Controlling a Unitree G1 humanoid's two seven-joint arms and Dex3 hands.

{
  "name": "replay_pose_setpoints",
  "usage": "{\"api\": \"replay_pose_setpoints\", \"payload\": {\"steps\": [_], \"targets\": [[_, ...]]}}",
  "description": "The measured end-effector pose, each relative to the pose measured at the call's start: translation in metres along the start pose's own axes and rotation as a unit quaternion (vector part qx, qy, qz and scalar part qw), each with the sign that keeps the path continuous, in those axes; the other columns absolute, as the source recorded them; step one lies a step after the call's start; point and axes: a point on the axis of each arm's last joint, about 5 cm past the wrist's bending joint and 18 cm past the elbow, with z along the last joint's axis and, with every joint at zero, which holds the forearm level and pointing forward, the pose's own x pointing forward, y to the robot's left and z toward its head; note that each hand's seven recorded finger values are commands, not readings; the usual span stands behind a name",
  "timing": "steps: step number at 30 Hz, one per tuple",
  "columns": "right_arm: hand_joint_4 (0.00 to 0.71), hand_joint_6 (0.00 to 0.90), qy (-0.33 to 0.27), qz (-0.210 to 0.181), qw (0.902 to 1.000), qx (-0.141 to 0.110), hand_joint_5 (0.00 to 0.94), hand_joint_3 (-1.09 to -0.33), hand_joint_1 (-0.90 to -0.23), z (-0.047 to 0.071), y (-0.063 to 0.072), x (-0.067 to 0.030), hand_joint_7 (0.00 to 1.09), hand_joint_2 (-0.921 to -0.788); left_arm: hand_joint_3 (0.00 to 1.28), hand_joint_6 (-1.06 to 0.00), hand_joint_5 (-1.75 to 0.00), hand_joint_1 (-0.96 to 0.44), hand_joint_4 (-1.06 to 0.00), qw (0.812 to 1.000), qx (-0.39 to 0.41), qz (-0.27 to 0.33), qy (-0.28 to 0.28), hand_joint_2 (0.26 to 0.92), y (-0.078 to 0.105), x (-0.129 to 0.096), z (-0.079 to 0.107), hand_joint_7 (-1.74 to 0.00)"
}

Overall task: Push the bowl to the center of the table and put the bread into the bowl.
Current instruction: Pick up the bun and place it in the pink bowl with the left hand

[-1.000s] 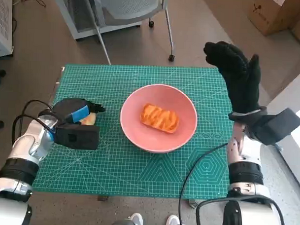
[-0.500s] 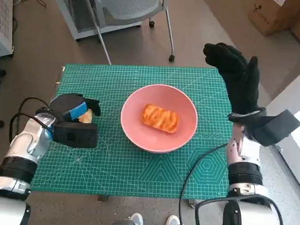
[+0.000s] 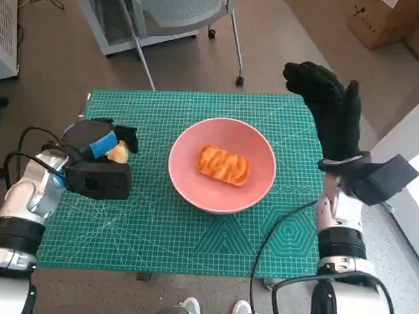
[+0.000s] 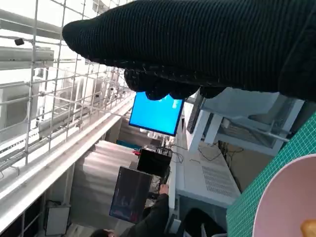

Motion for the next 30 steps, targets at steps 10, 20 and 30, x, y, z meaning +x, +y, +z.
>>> {"api": "replay_pose_setpoints", "payload": {"steps": [10, 20, 30], "targets": [[0.243, 0.387, 0.002, 0.001, 1.0, 0.002, 0.002, -0.496, -0.548, -0.001, 0.001, -0.0001, 0.0, -0.921, 0.04, -0.69, -1.11, 0.0, -0.7, 0.991, -0.001, 0.094, -0.099, 0.919, 0.034, -0.005, 0.045, -1.13], [0.245, 0.39, 0.003, 0.003, 1.0, 0.005, 0.002, -0.521, -0.527, -0.003, 0.004, -0.0017, 0.0, -0.921, 0.02, -0.74, -1.07, 0.0, -0.7, 0.969, -0.01, 0.12, -0.214, 0.919, 0.03, 0.0, 0.091, -1.13], [0.245, 0.39, 0.003, 0.001, 1.0, 0.003, 0.001, -0.531, -0.517, -0.003, 0.003, -0.0057, 0.0, -0.921, 0.07, -0.69, -1.16, 0.0, -0.62, 0.949, -0.017, 0.104, -0.298, 0.921, 0.022, 0.015, 0.119, -1.17]]}}
